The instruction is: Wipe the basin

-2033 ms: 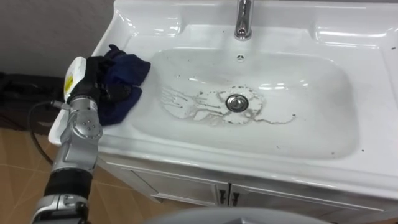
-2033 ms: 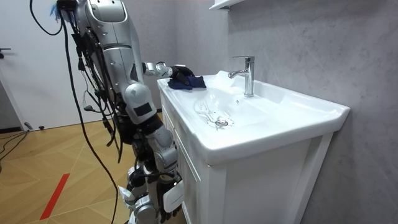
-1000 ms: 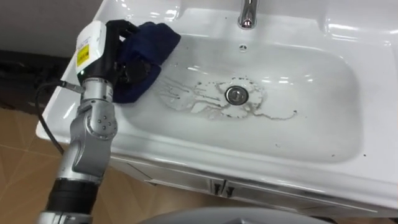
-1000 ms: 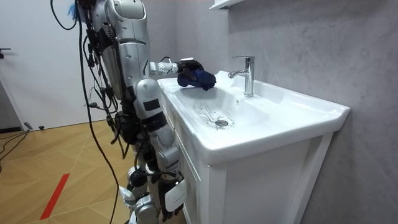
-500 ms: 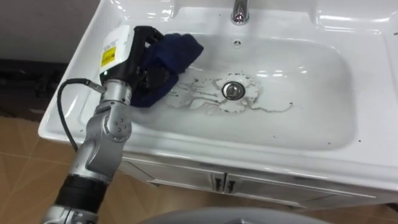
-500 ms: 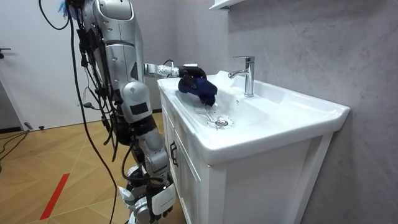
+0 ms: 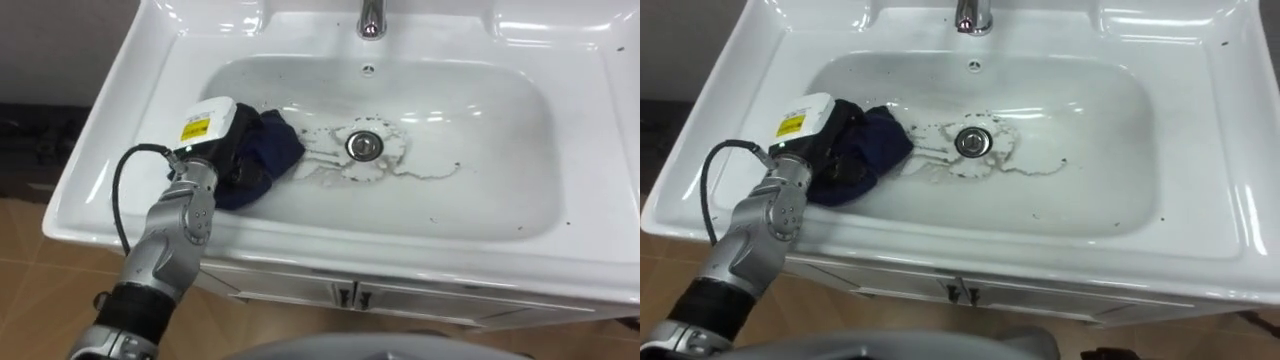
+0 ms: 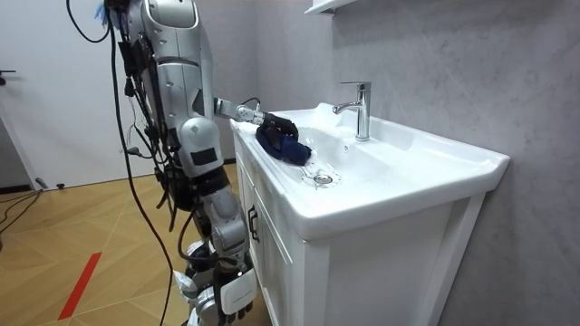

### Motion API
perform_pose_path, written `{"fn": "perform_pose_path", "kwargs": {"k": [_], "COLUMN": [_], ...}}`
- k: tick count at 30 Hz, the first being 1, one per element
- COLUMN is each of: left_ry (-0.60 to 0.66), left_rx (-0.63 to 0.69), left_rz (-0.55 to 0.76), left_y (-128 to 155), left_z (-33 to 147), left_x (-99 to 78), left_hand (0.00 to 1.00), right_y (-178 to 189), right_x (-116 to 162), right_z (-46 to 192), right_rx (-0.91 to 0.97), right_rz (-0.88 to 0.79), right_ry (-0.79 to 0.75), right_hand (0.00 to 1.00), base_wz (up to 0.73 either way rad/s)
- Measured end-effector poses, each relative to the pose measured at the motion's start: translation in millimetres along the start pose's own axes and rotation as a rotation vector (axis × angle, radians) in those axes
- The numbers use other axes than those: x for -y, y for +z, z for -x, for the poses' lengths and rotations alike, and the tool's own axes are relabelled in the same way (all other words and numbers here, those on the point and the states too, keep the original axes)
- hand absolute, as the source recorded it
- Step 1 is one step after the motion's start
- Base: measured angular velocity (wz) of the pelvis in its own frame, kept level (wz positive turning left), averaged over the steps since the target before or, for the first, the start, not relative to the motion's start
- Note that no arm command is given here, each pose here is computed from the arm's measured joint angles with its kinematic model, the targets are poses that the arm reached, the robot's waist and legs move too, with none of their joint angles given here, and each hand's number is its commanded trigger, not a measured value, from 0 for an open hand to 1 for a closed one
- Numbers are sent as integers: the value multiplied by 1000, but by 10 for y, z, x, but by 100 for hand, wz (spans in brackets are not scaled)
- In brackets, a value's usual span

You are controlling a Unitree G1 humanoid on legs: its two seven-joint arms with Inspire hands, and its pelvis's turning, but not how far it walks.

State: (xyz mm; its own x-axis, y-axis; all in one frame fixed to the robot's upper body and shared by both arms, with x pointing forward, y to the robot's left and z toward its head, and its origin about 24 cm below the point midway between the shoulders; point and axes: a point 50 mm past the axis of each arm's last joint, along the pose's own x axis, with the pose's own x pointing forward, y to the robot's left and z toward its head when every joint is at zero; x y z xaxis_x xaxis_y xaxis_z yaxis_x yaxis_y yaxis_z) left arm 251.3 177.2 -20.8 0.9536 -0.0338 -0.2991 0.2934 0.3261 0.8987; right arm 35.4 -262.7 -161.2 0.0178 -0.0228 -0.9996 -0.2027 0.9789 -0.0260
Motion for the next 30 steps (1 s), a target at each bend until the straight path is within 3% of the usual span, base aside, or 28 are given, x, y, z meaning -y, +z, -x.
{"fn": "perform_pose_path", "kwargs": {"k": [18,25,30], "left_ry": [-128,-205,-258], "left_rx": [-43,-51,-49], "left_rz": [-84,-61,-35], "left_y": [-20,41,89], "left_z": [-152,-228,-248], "left_x": [5,-76,-38], "left_hand": [100,100,100], "right_y": [-12,4,43], "right_x": [22,32,59], "right_z": [3,7,16], "right_rx": [-34,-35,-29], "right_rz": [-26,-34,-47], "right_ry": [-32,-32,-36], "right_hand": [0,0,0], "base_wz": [-4,1,1]}}
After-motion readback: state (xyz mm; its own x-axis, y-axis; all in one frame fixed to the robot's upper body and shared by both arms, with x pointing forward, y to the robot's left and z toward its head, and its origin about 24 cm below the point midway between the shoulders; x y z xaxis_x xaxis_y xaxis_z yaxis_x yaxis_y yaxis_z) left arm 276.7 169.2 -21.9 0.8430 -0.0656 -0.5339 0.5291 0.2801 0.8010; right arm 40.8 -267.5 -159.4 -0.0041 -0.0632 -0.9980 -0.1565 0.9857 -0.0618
